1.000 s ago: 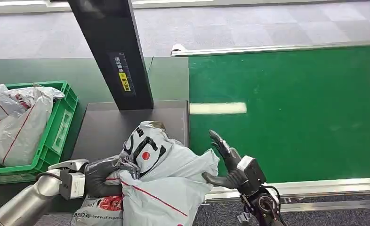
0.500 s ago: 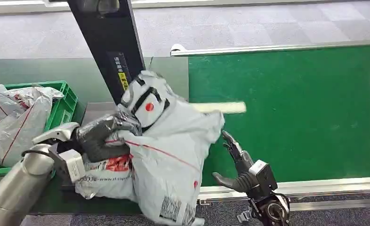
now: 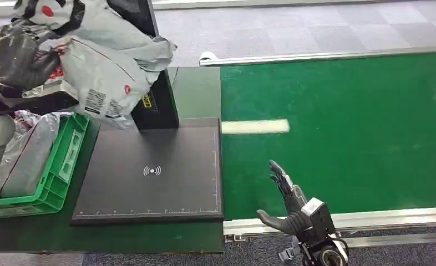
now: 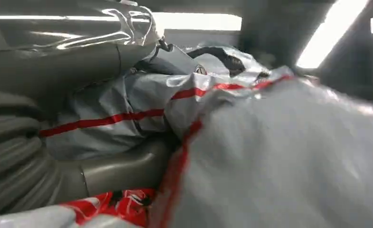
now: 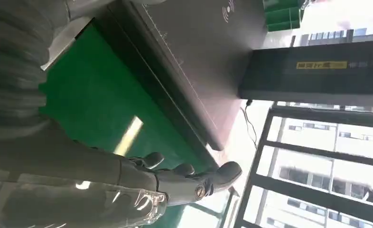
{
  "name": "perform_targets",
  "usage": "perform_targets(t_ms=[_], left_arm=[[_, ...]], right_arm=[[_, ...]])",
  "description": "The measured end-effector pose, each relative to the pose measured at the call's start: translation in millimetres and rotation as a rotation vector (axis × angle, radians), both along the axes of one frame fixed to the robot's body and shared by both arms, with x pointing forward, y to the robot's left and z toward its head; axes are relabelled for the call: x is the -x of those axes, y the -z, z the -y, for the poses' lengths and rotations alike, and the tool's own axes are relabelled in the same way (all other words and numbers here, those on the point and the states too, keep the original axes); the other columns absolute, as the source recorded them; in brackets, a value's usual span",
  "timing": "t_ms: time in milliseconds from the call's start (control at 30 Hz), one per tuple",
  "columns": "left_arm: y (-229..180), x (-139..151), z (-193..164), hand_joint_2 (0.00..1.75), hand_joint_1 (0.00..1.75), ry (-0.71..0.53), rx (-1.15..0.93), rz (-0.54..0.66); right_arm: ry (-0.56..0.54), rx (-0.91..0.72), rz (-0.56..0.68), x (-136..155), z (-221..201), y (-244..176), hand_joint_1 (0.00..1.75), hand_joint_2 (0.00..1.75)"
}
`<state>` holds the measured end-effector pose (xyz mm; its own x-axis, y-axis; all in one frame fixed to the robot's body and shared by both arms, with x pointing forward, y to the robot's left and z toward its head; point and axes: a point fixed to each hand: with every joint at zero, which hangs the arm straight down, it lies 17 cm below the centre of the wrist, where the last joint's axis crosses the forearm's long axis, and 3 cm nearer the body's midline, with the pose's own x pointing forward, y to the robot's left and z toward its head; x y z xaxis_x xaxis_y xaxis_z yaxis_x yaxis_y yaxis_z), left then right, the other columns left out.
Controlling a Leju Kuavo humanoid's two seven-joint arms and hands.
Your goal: Moved the parcel from conveyor to table for the left to box.
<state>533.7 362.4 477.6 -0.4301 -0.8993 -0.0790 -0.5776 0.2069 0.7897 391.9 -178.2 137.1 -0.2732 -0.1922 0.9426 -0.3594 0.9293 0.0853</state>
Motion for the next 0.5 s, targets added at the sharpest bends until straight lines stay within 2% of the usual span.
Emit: perform_targets(t_ms=[133,300,500], left_arm=[[12,-18,-64,1.75,1.75,-0.199,-0.056,-0.01],[52,-35,-147,1.75,1.75,-0.398,-0.078,-0.111],[109,-32,-214,1.75,1.75,-0.517,-0.043,-0.258]], right_arm=[[-0.005,-0.007,0.003,0,-2,-2,0.0,1.75],[-0.008,-0.012,0.003,-1,-3,-2,0.0,1.75],[-0.014,-0.01,0.003,-2,-6,-1,0.0,1.75]])
